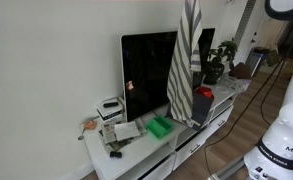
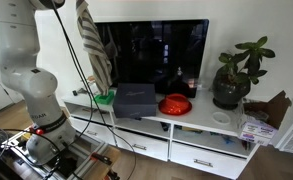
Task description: Put the towel in the green bowl
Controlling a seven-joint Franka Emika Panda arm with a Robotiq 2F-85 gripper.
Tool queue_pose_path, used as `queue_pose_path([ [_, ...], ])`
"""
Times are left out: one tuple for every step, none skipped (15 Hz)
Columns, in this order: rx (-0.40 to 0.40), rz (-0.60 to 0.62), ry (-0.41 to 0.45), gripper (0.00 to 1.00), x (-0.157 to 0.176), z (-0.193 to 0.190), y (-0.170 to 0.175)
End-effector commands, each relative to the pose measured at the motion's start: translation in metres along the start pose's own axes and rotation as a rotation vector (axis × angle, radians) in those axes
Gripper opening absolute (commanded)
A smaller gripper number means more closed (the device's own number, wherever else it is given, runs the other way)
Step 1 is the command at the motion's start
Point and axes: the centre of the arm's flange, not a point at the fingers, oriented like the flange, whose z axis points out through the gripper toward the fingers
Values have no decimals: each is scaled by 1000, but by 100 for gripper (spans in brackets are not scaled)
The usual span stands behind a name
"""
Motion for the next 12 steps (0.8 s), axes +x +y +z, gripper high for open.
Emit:
queue_pose_path([
  [-20, -14, -24, 0, 0, -1, -10],
  [-22, -15, -28, 0, 1, 1, -11],
  [-26, -14, -30, 0, 3, 2, -11],
  [-29, -14, -34, 0, 4, 3, -11],
  [-35, -12, -37, 0, 4, 4, -11],
  [-39, -10, -39, 0, 4, 5, -10],
  [-44, -8, -41, 0, 4, 5, -9],
  [-49, -5, -42, 0, 5, 6, -8],
  [-53, -3, -42, 0, 4, 6, -7],
  [-58, -1, -43, 0, 4, 6, -6],
  [-60, 1, -44, 0, 5, 6, -5],
  [-61, 0, -47, 0, 5, 6, -5],
])
